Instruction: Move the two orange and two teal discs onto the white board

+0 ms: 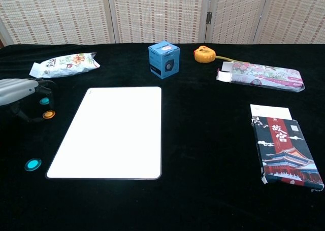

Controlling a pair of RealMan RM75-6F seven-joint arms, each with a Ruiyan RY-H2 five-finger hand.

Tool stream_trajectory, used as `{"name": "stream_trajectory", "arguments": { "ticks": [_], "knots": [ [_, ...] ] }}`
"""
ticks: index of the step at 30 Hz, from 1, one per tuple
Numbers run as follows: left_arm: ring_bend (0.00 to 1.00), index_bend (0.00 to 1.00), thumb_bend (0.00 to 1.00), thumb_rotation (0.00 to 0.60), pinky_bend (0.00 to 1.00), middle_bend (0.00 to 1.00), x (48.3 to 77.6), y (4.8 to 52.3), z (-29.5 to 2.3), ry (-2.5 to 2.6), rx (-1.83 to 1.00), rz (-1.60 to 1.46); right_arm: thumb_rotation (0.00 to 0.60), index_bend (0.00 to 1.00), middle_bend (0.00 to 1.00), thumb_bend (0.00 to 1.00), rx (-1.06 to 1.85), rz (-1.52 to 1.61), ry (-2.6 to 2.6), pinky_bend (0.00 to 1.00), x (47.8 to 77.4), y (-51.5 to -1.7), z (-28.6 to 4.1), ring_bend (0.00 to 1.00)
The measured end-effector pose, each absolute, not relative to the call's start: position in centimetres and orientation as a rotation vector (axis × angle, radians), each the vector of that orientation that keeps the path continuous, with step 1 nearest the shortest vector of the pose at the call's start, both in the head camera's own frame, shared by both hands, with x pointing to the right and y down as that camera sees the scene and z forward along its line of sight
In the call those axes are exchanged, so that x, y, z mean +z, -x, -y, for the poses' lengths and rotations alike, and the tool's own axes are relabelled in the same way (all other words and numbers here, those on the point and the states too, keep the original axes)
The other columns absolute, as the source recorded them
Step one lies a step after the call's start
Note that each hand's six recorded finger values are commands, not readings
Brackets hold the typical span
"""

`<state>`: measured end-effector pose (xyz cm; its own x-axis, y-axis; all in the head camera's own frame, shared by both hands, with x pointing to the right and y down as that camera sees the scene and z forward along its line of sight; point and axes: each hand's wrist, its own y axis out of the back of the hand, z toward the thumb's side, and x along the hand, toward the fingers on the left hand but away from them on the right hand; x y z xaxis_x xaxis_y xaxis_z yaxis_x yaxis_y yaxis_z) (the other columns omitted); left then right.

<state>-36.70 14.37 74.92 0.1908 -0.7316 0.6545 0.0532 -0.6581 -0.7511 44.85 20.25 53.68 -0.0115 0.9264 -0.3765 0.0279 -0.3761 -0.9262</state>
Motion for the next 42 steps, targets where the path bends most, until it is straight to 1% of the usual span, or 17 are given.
{"name": "stream_trajectory", "arguments": {
  "ticks": [13, 24, 30, 36, 42],
  "knots": [
    [0.00, 0.44, 0.39, 0.600, 0.00, 0.11, 75.5, 36.5, -14.5, 1.820, -1.538, -0.631, 0.600, 0.00, 0.00, 0.27, 1.500, 1.038, 1.498, 0.00, 53.7, -45.0, -20.4, 0.00],
    [0.00, 0.50, 0.39, 0.600, 0.00, 0.11, 75.6, 36.3, -14.5, 1.823, -1.535, -0.639, 0.600, 0.00, 0.00, 0.27, 1.506, 1.047, 1.502, 0.00, 53.8, -45.1, -20.6, 0.00],
    [0.00, 0.51, 0.39, 0.600, 0.00, 0.11, 75.0, 35.9, -14.1, 1.823, -1.496, -0.651, 0.600, 0.00, 0.00, 0.27, 1.504, 1.047, 1.499, 0.00, 53.7, -45.1, -20.7, 0.00],
    [0.00, 0.51, 0.39, 0.600, 0.00, 0.11, 73.7, 34.2, -12.9, 1.845, -1.435, -0.657, 0.600, 0.00, 0.00, 0.27, 1.500, 1.048, 1.496, 0.00, 53.6, -45.1, -20.6, 0.00],
    [0.00, 0.51, 0.39, 0.600, 0.00, 0.11, 72.9, 30.9, -11.1, 1.869, -1.373, -0.620, 0.600, 0.00, 0.00, 0.27, 1.510, 1.051, 1.500, 0.00, 53.8, -45.4, -20.8, 0.00]
  ]
}}
